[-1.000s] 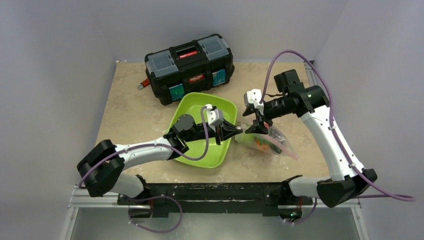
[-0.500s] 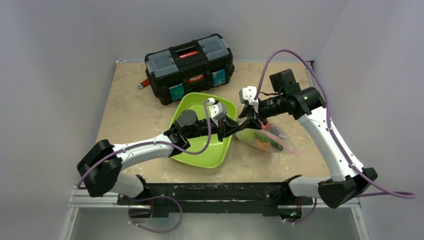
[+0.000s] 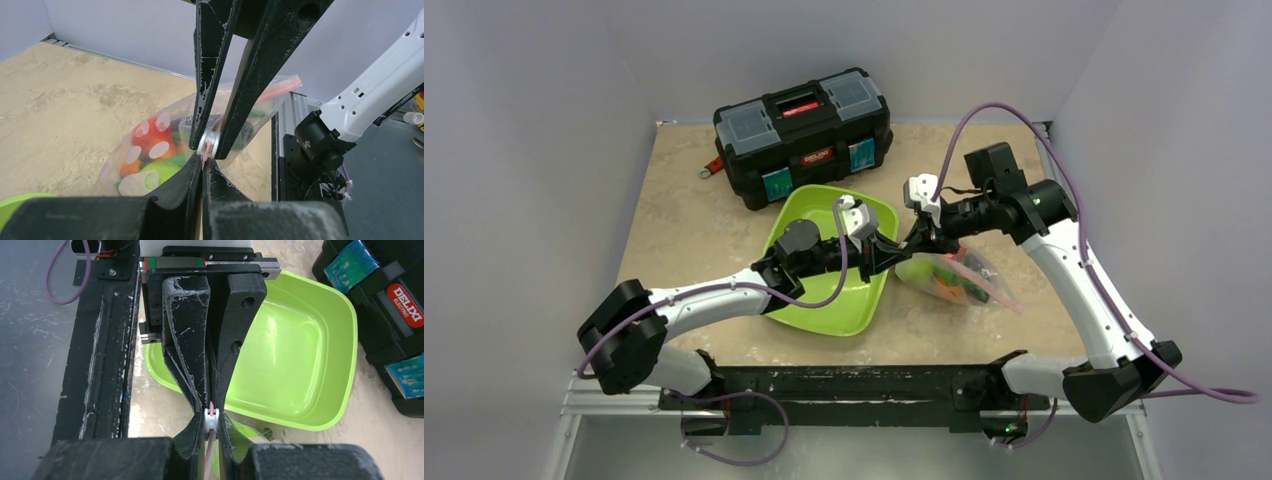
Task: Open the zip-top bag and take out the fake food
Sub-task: Unzip the zipper food storage bag at the center of the board.
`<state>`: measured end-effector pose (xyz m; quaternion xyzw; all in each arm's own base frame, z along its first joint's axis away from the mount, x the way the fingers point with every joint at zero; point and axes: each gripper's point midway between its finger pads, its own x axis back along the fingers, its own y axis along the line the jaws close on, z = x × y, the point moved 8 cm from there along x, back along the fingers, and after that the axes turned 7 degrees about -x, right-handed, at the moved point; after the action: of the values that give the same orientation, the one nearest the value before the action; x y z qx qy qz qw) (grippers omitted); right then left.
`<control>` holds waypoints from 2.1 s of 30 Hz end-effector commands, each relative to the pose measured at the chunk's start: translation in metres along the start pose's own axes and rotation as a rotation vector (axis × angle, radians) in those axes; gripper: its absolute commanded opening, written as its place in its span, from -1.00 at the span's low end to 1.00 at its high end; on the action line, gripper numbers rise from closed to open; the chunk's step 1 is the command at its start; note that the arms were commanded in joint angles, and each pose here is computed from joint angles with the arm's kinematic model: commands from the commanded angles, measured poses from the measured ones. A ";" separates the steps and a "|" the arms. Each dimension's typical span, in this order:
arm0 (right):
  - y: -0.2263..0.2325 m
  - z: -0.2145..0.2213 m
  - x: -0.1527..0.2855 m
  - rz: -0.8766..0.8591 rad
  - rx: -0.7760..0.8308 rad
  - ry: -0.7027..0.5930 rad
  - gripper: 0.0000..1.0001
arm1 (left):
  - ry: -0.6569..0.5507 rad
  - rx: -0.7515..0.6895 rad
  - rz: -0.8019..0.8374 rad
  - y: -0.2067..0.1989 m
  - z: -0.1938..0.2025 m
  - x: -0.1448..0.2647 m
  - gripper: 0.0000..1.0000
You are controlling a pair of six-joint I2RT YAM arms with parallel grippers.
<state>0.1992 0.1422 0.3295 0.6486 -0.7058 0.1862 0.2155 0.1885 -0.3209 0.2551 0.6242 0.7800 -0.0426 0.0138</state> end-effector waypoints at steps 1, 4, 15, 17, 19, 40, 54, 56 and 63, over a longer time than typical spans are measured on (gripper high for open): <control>0.004 -0.005 0.006 0.040 0.020 -0.022 -1.00 | -0.088 -0.047 -0.034 0.000 -0.027 0.004 -1.00; 0.005 -0.003 0.007 0.058 0.012 -0.015 -1.00 | -0.099 -0.065 -0.045 0.000 -0.029 0.007 -1.00; 0.004 0.003 0.014 0.134 -0.018 -0.019 -1.00 | -0.118 -0.086 -0.101 0.005 -0.030 0.017 -1.00; 0.003 0.004 0.017 0.149 -0.023 -0.019 -1.00 | -0.121 -0.086 -0.103 0.006 -0.031 0.017 -1.00; 0.001 0.005 0.022 0.177 -0.030 -0.016 -1.00 | -0.124 -0.084 -0.105 0.006 -0.032 0.017 -1.00; -0.019 0.028 0.058 0.385 -0.114 0.113 -1.00 | -0.107 -0.032 -0.052 0.006 -0.030 0.012 -1.00; -0.029 0.027 0.076 0.439 -0.101 0.151 -1.00 | -0.116 -0.026 -0.034 0.004 -0.033 0.013 -1.00; -0.030 0.028 0.078 0.443 -0.101 0.153 -1.00 | -0.113 -0.025 -0.038 0.004 -0.032 0.013 -1.00; -0.032 0.035 0.083 0.440 -0.108 0.164 -1.00 | -0.099 -0.016 -0.064 0.007 -0.025 0.013 -1.00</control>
<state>0.2140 0.0651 0.3337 0.4832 -0.8060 0.2048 0.2739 0.1926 -0.3056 0.2668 0.5956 0.8008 -0.0513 0.0356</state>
